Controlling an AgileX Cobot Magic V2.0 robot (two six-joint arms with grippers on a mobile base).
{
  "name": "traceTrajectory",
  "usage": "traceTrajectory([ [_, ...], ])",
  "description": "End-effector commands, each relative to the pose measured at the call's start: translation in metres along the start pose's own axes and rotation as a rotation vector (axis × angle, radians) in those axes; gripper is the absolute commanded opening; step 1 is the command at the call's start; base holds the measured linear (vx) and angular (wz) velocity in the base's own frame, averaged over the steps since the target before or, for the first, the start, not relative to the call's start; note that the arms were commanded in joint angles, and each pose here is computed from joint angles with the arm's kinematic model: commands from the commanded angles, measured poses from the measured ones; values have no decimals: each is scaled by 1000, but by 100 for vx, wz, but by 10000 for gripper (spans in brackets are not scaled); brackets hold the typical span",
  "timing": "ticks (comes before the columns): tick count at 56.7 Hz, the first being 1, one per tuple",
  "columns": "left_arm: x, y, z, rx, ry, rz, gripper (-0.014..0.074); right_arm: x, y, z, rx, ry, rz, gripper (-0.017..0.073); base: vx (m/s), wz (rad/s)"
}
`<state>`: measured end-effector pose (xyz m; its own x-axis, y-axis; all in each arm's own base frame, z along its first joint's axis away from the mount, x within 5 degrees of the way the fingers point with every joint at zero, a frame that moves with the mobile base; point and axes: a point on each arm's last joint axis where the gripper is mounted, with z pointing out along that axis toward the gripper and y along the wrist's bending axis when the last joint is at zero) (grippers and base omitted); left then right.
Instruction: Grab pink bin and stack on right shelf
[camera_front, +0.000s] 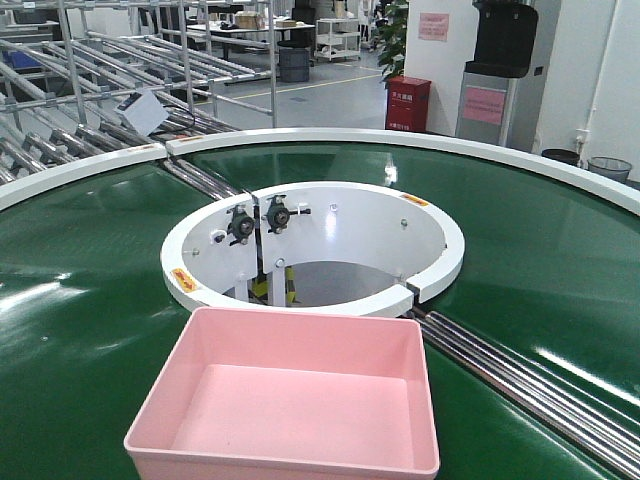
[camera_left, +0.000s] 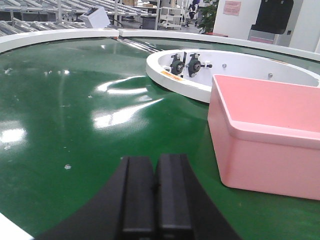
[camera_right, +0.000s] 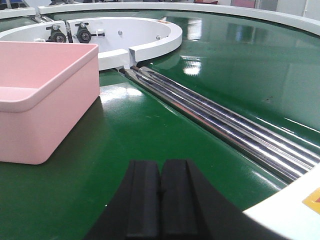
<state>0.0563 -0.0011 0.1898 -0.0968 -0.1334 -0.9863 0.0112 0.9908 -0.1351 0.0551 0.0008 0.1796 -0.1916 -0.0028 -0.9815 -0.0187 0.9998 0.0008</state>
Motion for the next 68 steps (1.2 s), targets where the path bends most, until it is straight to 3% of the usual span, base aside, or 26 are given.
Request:
traceTrajectory([
  [1, -5, -1, 0, 14, -79, -9, -2, -7, 0, 0, 6, -74, -13, -11, 0, 0],
  [30, -7, -1, 0, 19, -104, -9, -2, -7, 0, 0, 6, -78, -13, -11, 0, 0],
  [39, -15, -3, -2, 36, -196, -9, -2, -8, 0, 0, 7, -87, -17, -11, 0, 0],
  [47, -28, -5, -5, 64, -342, -9, -2, -25, 0, -3, 0, -272, -13, -11, 0, 0],
  [53, -36, -7, -8, 62, -390, 42, -2, -47, 1, -11, -10, -491, 13, -11, 0, 0],
  [57, -58, -9, -15, 62, -444, 67, -2, -66, 0, -14, -13, -508, 56, -11, 0, 0],
  [68, -138, -20, -21, 47, -412, 81, -2, -138, 0, -7, -6, -301, 35, -8, 0, 0],
])
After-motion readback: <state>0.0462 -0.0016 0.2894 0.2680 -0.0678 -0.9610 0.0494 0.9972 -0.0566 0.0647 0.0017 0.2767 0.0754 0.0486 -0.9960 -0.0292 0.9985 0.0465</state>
